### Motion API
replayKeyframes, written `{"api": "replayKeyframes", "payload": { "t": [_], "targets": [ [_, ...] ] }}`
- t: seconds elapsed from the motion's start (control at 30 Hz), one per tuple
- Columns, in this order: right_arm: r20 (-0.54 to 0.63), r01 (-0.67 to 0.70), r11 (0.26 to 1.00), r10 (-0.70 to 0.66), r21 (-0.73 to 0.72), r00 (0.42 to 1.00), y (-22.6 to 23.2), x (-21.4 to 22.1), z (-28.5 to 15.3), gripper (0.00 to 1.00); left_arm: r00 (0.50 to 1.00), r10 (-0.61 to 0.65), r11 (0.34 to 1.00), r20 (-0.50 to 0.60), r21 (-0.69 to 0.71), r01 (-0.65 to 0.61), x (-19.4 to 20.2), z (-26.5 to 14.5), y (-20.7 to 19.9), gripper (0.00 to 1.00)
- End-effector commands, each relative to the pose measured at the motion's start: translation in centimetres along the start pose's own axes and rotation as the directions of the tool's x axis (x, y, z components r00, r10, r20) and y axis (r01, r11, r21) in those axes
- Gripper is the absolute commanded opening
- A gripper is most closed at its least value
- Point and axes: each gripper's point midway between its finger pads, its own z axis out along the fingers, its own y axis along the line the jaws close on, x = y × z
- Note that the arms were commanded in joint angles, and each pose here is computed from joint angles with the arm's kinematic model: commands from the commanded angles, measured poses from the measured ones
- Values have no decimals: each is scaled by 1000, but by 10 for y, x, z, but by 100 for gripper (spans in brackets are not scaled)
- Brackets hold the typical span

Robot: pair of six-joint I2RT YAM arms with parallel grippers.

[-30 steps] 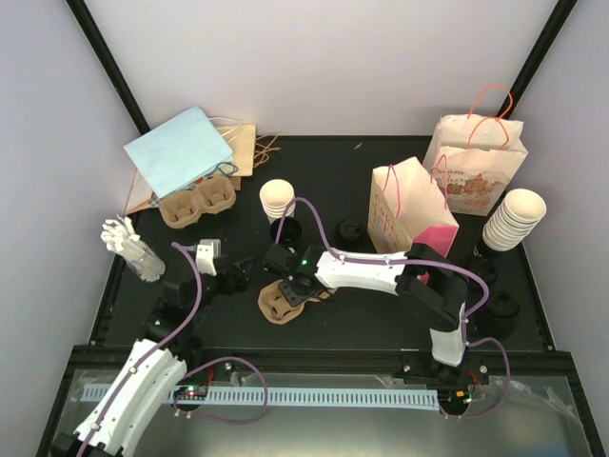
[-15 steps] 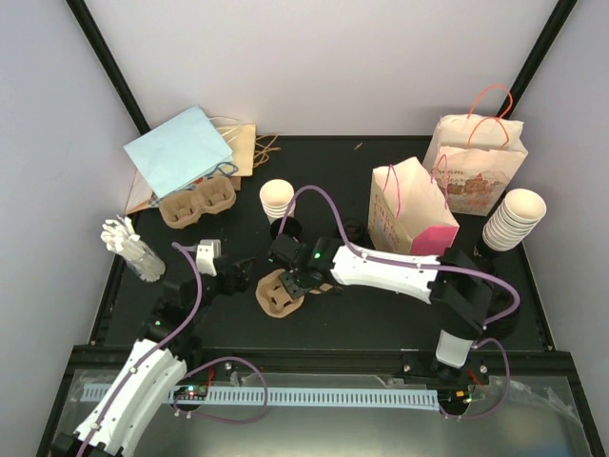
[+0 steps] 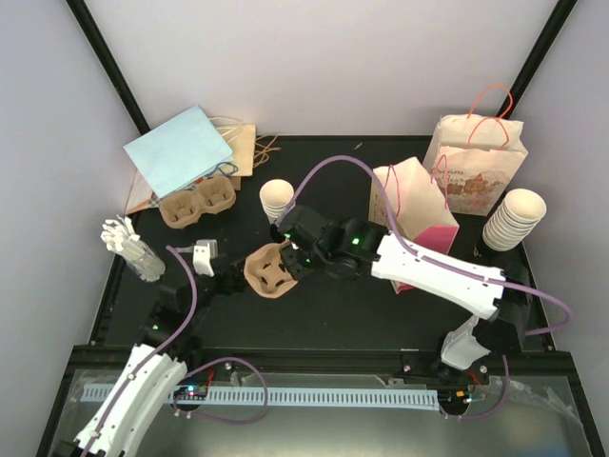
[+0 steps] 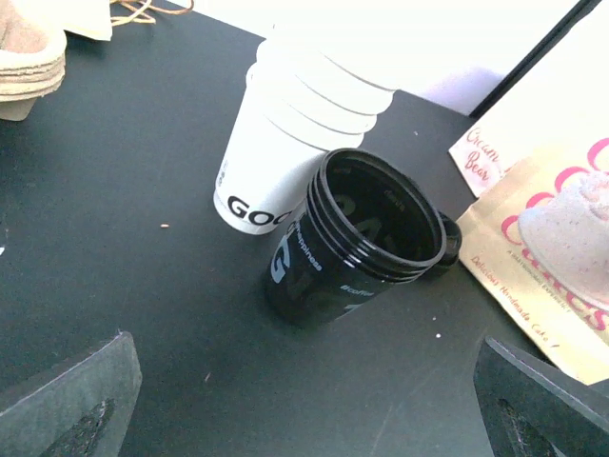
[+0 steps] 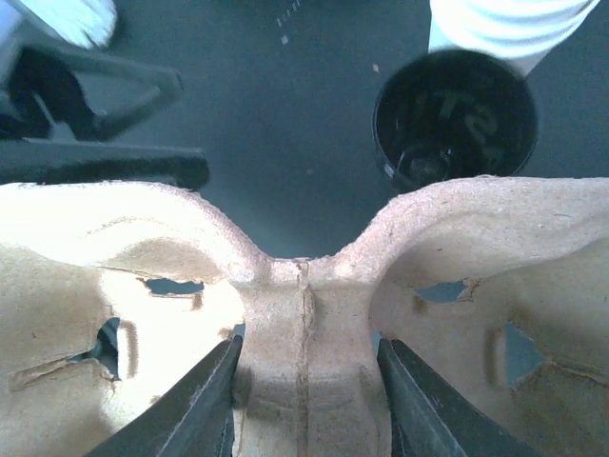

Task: Pack the takeout coffee

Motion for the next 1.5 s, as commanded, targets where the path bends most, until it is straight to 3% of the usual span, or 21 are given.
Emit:
{"api": "replayKeyframes", "payload": {
  "t": [0.0,0.5,1.03,1.47],
  "targets": [
    [96,24,1000,-24,-6,995,-1,-23,-47,40,997,-47,999,59,20,46,-22,-12,-13,99],
    [328,6,1000,-7,5,945,-15,-69,-142,40,968,-39,998,248,67,23,-90,-61,-49,99],
    [552,-66,997,35,38,833,-43,-95,-229,37,975,-48,989,218,147,16,-94,-58,-66,99],
    [636,-147,983,43,110,770,-77,-93,-271,34,989,-80,963,124,266,45,-99,-43,-93,99]
  ]
}}
